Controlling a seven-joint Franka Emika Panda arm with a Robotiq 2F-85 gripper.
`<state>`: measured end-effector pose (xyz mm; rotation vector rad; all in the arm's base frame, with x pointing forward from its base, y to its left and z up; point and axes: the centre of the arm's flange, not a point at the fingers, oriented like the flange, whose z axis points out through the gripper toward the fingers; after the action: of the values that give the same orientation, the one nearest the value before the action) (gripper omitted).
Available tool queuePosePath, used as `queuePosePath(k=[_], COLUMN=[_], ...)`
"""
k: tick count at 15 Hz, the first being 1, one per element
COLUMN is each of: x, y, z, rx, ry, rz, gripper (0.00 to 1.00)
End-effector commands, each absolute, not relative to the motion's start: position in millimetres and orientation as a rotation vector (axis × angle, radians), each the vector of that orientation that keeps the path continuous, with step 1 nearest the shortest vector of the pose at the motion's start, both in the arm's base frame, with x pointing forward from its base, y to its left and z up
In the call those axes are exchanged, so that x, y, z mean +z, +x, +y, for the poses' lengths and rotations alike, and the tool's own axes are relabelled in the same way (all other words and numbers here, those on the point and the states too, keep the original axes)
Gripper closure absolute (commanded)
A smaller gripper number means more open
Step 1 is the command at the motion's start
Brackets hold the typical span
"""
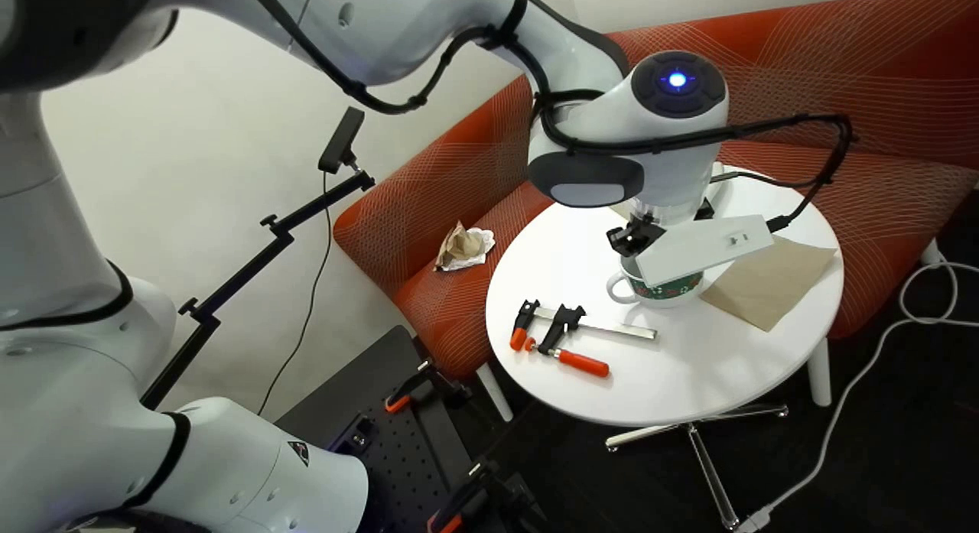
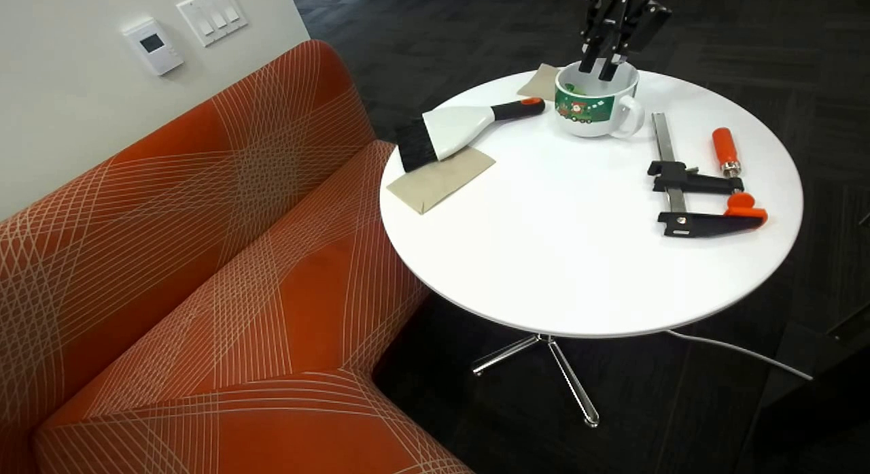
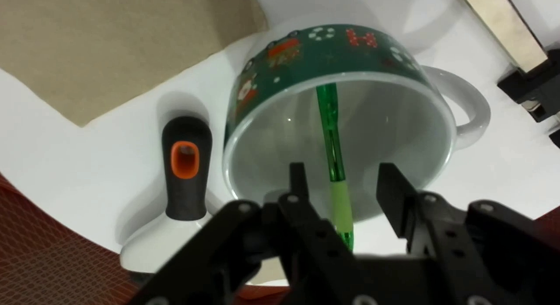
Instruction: Remove the green pen from the white bowl
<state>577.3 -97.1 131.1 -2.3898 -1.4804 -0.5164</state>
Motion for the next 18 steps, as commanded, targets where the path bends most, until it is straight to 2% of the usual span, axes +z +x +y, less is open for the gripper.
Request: queuePosePath(k=[1, 10, 11, 12, 13, 15, 16, 18], x=[117, 97, 96, 96, 96, 99, 103, 115], y=[587, 600, 601, 602, 603, 600, 596, 588], z=[-94, -85, -83, -82, -80, -80, -81, -83], rx=[-0.531, -0.511, -0.509, -0.510, -0.510, -0.504, -0.502, -0.507], ry=[-2.389, -2.363, -2.357, -2.352, -2.348, -2.347, -2.353, -2.358], rz=[-1.503, -1.515, -1.518, -1.523, -1.526, -1.531, -1.528, -1.524], gripper=[0.52, 0.51, 0.56, 0.76, 0.79, 0.95, 1.00, 0.99])
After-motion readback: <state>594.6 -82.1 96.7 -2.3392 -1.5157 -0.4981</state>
